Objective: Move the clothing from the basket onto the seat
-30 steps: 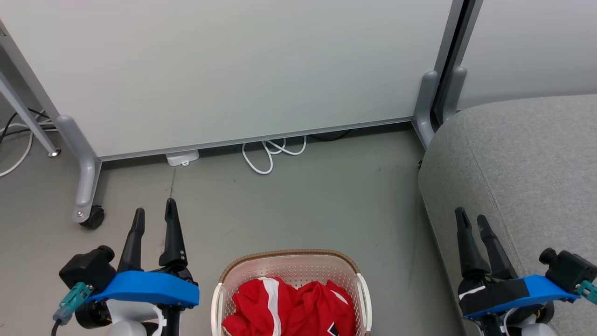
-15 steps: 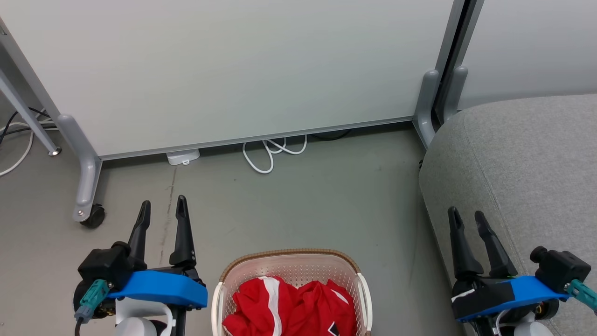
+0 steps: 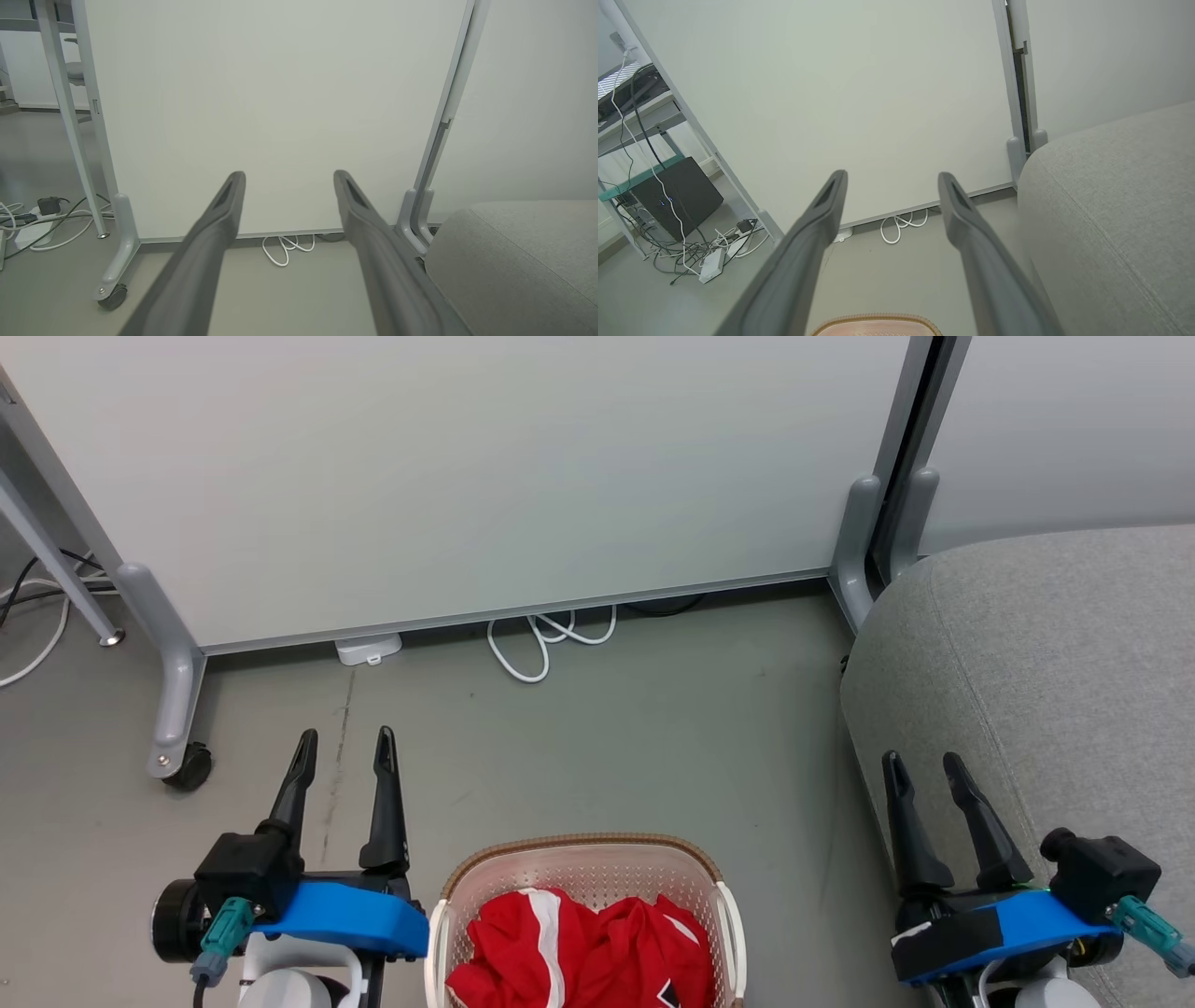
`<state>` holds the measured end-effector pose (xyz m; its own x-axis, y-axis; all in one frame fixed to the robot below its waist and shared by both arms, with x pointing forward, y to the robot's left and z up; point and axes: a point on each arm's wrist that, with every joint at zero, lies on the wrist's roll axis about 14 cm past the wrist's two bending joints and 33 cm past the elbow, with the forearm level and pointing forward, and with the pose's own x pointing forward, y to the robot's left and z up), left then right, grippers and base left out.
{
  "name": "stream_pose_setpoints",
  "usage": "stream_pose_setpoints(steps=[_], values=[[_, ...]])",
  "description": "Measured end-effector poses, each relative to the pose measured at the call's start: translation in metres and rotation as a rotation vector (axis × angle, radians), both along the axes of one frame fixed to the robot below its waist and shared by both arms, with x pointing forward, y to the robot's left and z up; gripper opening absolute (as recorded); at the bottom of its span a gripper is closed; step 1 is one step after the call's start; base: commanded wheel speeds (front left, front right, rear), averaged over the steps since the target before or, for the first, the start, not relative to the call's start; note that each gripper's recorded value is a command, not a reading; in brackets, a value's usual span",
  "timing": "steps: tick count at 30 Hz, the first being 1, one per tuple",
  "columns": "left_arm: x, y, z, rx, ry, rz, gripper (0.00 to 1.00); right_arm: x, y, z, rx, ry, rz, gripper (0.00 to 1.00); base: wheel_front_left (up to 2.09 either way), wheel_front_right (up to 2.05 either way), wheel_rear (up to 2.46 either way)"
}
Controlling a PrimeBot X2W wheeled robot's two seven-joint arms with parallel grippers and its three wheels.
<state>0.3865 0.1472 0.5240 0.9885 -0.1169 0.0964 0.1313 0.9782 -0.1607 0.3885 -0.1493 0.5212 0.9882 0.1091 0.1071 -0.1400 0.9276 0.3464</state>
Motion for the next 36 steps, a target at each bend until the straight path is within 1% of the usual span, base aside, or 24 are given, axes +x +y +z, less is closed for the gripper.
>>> stream_pose_setpoints(steps=[20, 30, 36], values=[[0.0, -0.012, 0.004, 0.159, -0.054, -0.035, 1.0, 0.002, 0.008, 0.002, -0.165, -0.044, 0.022, 1.0, 0.0, 0.0, 0.0], [-0.001, -0.015, 0.004, 0.215, -0.073, -0.051, 1.0, 0.002, 0.011, 0.003, -0.232, -0.065, 0.033, 1.0, 0.0, 0.0, 0.0], [-0.001, -0.015, 0.002, 0.214, -0.067, -0.053, 1.0, 0.002, 0.011, 0.002, -0.237, -0.061, 0.034, 1.0, 0.0, 0.0, 0.0]])
